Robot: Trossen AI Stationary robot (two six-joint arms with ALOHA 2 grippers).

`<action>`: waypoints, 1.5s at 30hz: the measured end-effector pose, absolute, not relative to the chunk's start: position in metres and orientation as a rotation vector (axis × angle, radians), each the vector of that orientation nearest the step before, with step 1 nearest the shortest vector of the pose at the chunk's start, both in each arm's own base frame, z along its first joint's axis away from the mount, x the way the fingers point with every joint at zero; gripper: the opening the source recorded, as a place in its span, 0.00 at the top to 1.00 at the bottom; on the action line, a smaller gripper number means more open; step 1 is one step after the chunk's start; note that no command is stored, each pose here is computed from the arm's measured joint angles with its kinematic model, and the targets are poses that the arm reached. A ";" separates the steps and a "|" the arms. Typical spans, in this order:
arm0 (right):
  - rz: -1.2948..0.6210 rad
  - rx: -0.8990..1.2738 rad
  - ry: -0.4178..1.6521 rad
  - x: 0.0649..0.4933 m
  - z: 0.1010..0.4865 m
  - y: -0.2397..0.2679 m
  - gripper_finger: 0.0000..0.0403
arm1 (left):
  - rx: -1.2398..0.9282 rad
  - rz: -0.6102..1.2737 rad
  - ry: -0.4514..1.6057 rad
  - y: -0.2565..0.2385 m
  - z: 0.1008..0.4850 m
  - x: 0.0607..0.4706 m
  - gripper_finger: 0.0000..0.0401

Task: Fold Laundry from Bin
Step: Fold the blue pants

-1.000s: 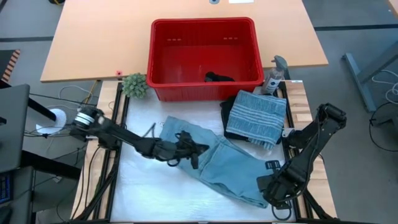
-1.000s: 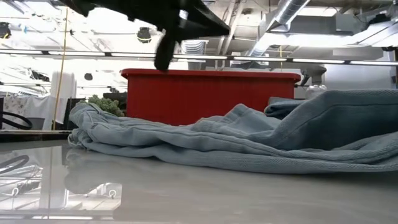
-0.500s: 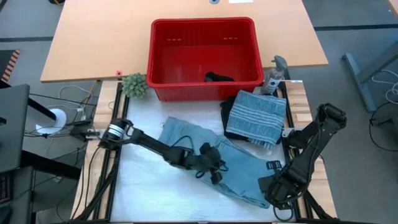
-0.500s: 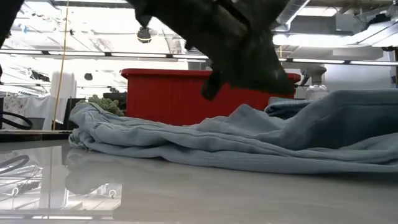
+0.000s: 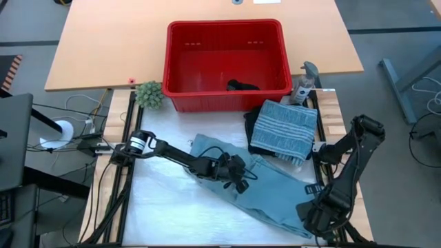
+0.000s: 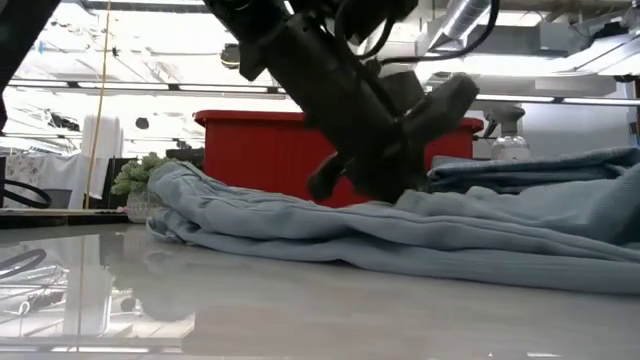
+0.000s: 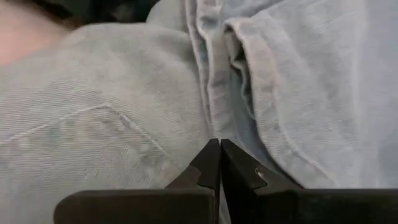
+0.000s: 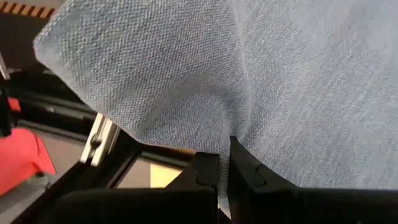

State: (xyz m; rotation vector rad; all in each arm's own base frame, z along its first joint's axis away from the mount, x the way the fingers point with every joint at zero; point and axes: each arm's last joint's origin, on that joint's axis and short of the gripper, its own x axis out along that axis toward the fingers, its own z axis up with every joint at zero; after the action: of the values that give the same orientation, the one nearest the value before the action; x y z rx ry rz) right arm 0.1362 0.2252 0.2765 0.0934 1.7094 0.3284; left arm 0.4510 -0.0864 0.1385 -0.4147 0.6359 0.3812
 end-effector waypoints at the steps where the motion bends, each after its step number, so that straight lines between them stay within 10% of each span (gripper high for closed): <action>1: 0.335 0.087 1.711 0.136 0.280 0.225 0.92 | -0.419 0.376 0.629 -0.087 0.140 0.451 1.00; 35: 0.332 -0.184 1.359 0.194 0.384 0.152 0.92 | -0.392 0.255 0.450 -0.137 0.176 0.457 1.00; 45: 0.360 -0.249 1.323 0.197 0.388 0.147 0.92 | -0.487 0.167 0.419 -0.150 0.134 0.471 1.00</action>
State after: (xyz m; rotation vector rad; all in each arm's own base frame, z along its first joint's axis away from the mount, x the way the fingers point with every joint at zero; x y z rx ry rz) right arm 0.1972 0.1468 0.3877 -0.2494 1.3227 0.3599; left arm 0.4706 -0.1497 0.1342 -0.4874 0.4190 0.1671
